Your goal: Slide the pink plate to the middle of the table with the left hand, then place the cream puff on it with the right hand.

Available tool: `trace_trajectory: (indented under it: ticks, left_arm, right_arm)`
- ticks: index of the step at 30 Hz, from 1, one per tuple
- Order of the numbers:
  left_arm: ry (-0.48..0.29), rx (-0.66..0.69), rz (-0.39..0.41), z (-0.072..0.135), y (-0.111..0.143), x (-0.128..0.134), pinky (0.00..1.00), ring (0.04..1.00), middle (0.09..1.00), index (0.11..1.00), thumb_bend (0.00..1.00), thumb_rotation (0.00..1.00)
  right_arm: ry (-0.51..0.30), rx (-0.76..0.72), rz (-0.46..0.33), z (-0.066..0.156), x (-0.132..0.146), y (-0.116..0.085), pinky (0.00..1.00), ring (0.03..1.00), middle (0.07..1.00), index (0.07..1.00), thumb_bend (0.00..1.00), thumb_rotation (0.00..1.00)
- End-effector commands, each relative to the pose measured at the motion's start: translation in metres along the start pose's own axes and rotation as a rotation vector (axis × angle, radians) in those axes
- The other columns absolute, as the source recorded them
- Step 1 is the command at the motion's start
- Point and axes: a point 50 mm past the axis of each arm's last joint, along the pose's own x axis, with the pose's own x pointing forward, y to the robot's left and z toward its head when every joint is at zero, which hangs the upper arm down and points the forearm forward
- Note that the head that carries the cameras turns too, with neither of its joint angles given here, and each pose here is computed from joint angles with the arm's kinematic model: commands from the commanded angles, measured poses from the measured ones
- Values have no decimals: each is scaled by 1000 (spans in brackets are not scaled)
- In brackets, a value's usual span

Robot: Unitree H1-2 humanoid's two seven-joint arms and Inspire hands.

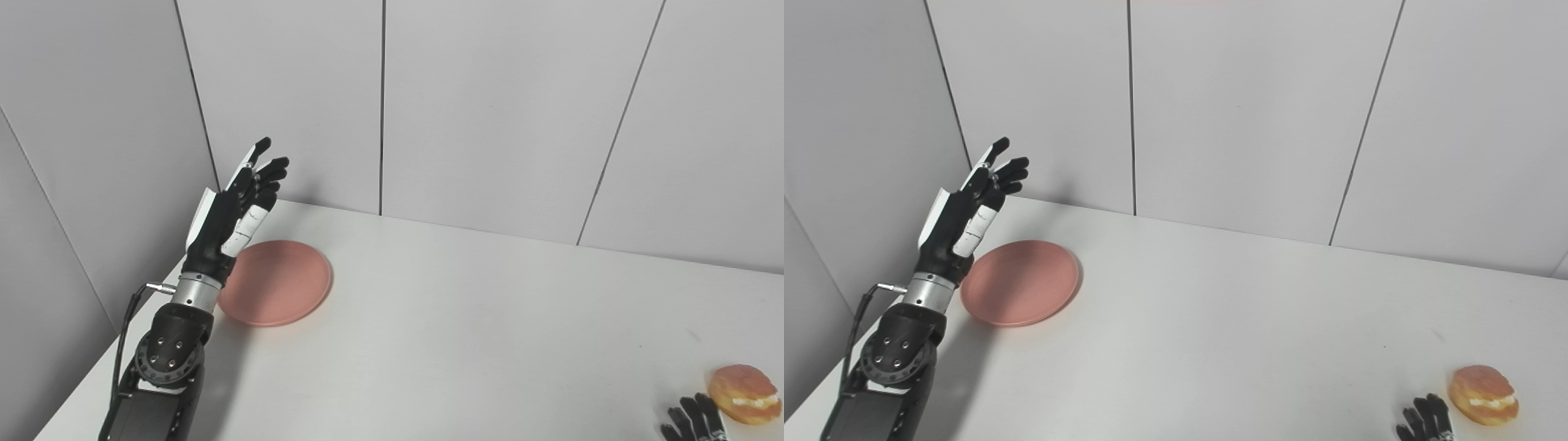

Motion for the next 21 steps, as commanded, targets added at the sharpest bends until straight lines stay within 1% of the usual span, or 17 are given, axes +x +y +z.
trace_trajectory:
  ticks: [1,2,3,6,9,12,15,19,21]
  left_arm:
    - [-86,40,37,7,28,22,890,867,869,949,884,870]
    - [-54,28,59,-3,35,23,891,867,869,949,883,870]
    - [-28,14,78,-13,42,23,896,870,875,950,861,857]
    - [18,-13,115,-31,52,23,899,882,882,953,796,844]
    - [54,-22,137,-48,59,21,896,886,886,966,782,842]
    - [81,-13,150,-59,62,18,889,886,895,956,783,819]
    - [99,-12,165,-69,63,16,886,886,894,953,759,804]
    - [118,-23,186,-78,65,16,884,884,886,942,762,807]
    - [136,-39,199,-83,67,17,901,902,902,952,758,809]
  right_arm:
    - [215,-4,-99,-36,-21,-25,1000,1000,1000,1000,765,1000]
    - [216,-7,-98,-36,-21,-26,1000,1000,1000,1000,766,1000]
    - [217,-6,-99,-37,-21,-26,1000,1000,1000,1000,769,1000]
    - [218,-5,-104,-37,-21,-26,1000,1000,1000,1000,782,1000]
    - [217,-3,-110,-37,-21,-25,1000,1000,1000,1000,794,1000]
    - [217,-7,-110,-37,-22,-26,1000,1000,1000,1000,802,1000]
    - [217,-18,-108,-37,-23,-25,1000,1000,1000,1000,809,1000]
    - [216,-12,-111,-37,-22,-23,1000,1000,1000,1000,841,1000]
    - [214,-21,-104,-37,-23,-23,1000,1000,1000,1000,844,1000]
